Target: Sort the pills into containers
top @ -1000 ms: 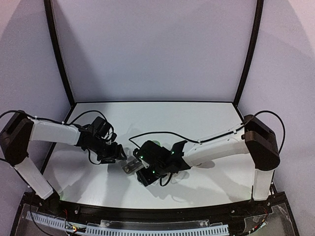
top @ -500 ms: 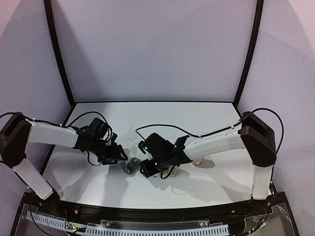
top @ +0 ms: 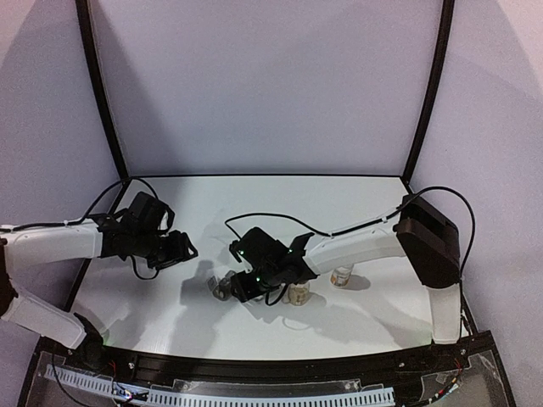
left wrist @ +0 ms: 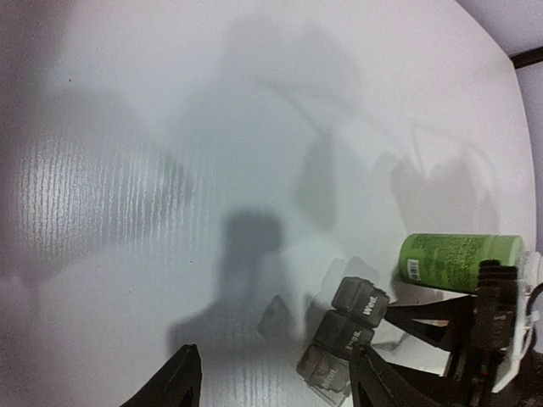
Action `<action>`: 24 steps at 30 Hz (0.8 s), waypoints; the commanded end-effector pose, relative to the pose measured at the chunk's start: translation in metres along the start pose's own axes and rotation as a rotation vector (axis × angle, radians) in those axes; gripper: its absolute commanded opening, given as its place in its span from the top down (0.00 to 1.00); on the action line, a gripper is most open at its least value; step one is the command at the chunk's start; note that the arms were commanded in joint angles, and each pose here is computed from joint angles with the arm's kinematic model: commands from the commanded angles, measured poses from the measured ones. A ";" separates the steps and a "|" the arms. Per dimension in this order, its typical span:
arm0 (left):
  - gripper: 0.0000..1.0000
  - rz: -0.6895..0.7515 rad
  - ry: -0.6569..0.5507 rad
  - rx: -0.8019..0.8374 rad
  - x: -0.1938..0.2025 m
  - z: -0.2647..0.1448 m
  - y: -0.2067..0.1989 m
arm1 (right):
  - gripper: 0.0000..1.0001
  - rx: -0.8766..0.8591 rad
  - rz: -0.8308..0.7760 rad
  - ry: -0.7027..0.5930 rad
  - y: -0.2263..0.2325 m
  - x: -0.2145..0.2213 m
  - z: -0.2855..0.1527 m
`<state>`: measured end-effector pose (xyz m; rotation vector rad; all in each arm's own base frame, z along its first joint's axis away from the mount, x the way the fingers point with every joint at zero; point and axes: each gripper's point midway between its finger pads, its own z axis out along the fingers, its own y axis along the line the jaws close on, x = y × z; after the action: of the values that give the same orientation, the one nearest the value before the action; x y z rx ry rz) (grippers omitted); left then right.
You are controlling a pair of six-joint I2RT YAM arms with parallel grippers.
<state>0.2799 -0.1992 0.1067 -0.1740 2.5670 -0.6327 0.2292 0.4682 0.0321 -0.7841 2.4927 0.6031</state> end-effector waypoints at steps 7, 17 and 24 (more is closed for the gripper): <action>0.48 0.003 0.255 0.182 0.052 0.040 -0.016 | 0.48 0.029 0.029 -0.003 -0.014 -0.006 0.009; 0.54 -0.013 0.339 0.259 0.069 0.048 -0.024 | 0.50 0.025 0.033 0.004 -0.014 -0.003 0.012; 0.61 -0.025 0.379 0.264 0.081 0.054 -0.018 | 0.51 0.012 0.040 0.008 -0.011 -0.002 0.014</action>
<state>0.2416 -0.2540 0.0413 -0.0118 2.7987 -1.0417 0.2387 0.4674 0.0313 -0.7473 2.4958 0.6030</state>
